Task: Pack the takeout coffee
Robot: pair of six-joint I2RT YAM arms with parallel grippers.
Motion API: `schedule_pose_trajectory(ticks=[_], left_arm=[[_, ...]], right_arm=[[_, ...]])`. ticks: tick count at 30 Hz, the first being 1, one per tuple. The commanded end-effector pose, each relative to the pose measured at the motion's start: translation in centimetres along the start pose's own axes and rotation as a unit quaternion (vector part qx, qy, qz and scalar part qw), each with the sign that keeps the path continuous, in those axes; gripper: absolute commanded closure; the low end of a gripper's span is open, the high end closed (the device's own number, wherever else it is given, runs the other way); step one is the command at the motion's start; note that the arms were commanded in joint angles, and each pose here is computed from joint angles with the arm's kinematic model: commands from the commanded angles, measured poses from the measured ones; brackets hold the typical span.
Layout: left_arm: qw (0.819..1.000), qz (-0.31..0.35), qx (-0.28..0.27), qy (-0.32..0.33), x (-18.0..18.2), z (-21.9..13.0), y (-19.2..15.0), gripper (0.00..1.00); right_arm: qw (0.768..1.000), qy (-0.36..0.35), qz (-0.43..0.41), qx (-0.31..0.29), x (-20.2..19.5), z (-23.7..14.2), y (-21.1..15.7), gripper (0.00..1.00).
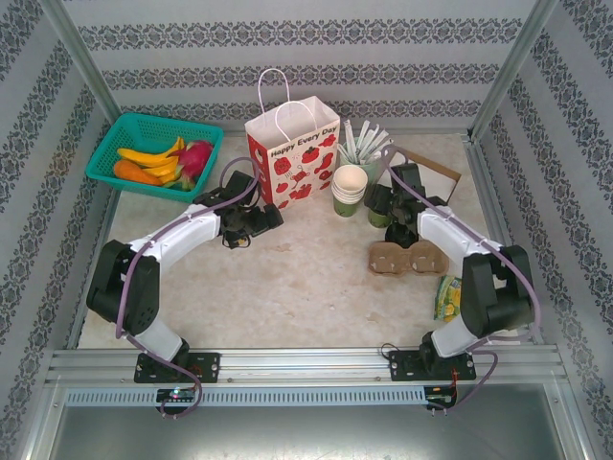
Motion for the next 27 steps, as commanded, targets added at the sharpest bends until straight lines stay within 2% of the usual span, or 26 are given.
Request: schedule_pose_trajectory(ticks=[1,16,27], left_arm=[[1.0,0.014,-0.011,-0.015,-0.4,-0.8,0.1,0.0],[0.998,0.01,-0.051,-0.047,-1.4,-2.7,1.0,0.0],[0.997,0.015,-0.062,-0.046,-1.3,-3.8,1.2,0.0]], right_arm=[[0.999,-0.046,0.009,0.01,-1.9,1.9,0.1,0.32],[0.998,-0.05,0.031,0.023,-3.1,5.6,3.2,0.29],[1.0,-0.025,0.012,0.012,-2.2,4.1,4.2,0.15]])
Point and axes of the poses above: each hand's point on the last joint's axis, 136 mm out from that joint toward the fingers, its own z axis out along the fingers, its own x axis along the line the jaws close on, y = z × x, the point moved 3 cm from there along -z, back along the fingers, and after that the axes turned 8 degrees about -z, right-handed, at the moved point
